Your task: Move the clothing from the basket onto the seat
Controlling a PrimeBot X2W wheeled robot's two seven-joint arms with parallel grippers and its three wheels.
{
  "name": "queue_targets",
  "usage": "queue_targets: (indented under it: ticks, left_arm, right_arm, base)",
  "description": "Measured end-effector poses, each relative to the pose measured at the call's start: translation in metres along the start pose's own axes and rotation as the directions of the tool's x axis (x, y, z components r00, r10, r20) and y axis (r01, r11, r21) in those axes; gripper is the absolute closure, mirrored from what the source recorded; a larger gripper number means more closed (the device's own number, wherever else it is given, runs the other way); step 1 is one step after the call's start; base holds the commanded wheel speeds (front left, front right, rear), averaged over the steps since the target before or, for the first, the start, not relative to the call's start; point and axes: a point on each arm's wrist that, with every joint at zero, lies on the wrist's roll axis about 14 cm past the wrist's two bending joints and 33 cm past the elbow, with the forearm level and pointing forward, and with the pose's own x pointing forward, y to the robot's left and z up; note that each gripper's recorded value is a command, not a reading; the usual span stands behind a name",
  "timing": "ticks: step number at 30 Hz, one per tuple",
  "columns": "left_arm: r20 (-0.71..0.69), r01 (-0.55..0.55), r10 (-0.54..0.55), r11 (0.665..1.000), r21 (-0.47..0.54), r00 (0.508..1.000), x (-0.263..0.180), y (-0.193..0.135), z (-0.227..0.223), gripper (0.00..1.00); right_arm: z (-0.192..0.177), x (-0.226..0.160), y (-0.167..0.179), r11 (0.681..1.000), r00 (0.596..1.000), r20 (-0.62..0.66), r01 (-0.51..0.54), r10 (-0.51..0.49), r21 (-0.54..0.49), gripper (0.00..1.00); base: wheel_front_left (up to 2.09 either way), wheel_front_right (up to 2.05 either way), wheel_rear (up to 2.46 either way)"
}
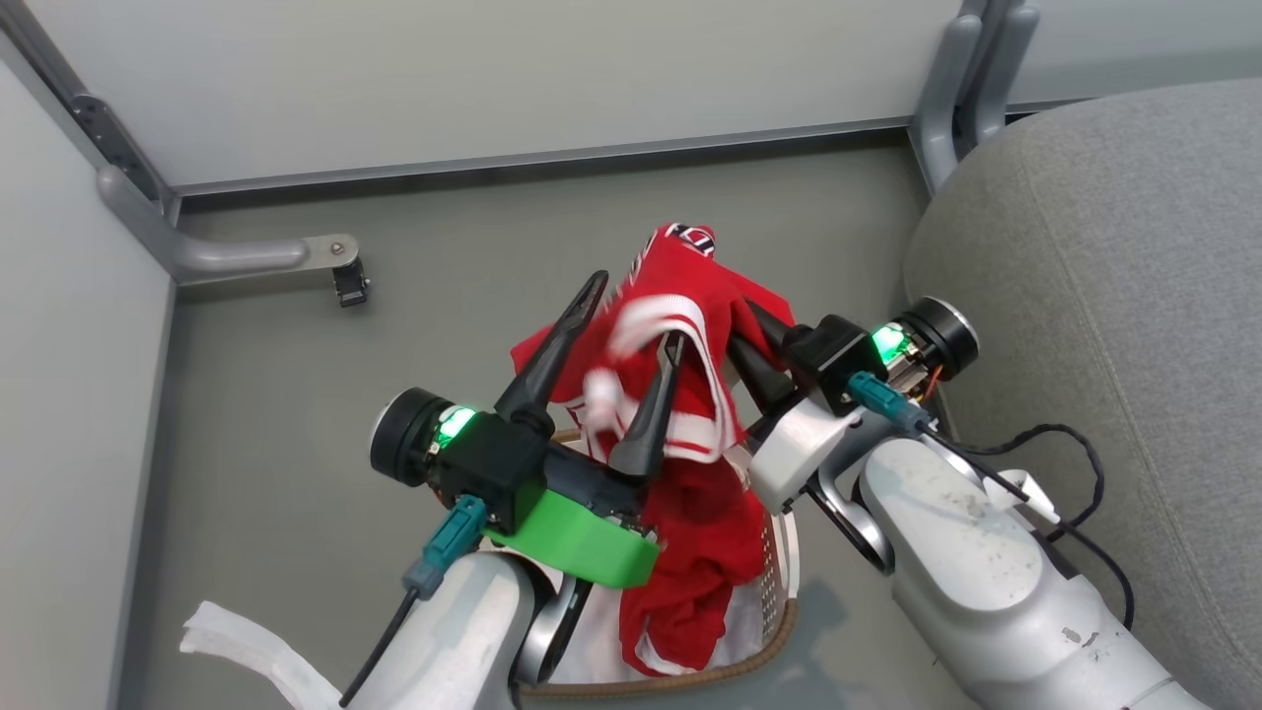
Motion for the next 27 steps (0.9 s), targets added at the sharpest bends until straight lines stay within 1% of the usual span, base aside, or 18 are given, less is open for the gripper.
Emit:
queue_targets:
  ticks: [9,16,19,22,27]
  left_arm:
    - [-0.029,0.032,-0.032,0.999,0.005,0.999,0.007,-0.007,-0.014,0.00]
    - [-0.042,0.096,-0.097,0.995,-0.019,0.994,0.020,-0.024,-0.027,0.00]
    - [-0.047,0.139,-0.140,0.990,-0.034,0.989,0.026,-0.036,-0.033,0.00]
    - [-0.057,0.185,-0.188,0.981,-0.052,0.981,0.033,-0.050,-0.041,0.00]
    - [-0.071,0.265,-0.271,0.961,-0.083,0.960,0.040,-0.076,-0.054,0.00]
  right_arm:
    - [0.006,-0.017,-0.033,0.994,0.994,0.021,0.105,-0.106,0.025,1.00]
    - [0.010,-0.045,-0.065,0.976,0.975,0.030,0.217,-0.218,0.030,1.00]
    - [0.012,-0.061,-0.080,0.961,0.961,0.031,0.275,-0.276,0.030,1.00]
    - [0.013,-0.081,-0.098,0.938,0.937,0.030,0.346,-0.347,0.030,1.00]
    - [0.019,-0.121,-0.130,0.881,0.880,0.035,0.473,-0.474,0.021,1.00]
  base:
    - [0.00,0.00,0.00]
    - [0.00,0.00,0.00]
    - [0.00,0.00,0.00]
    - [0.00,0.00,0.00]
    - [0.00,0.00,0.00]
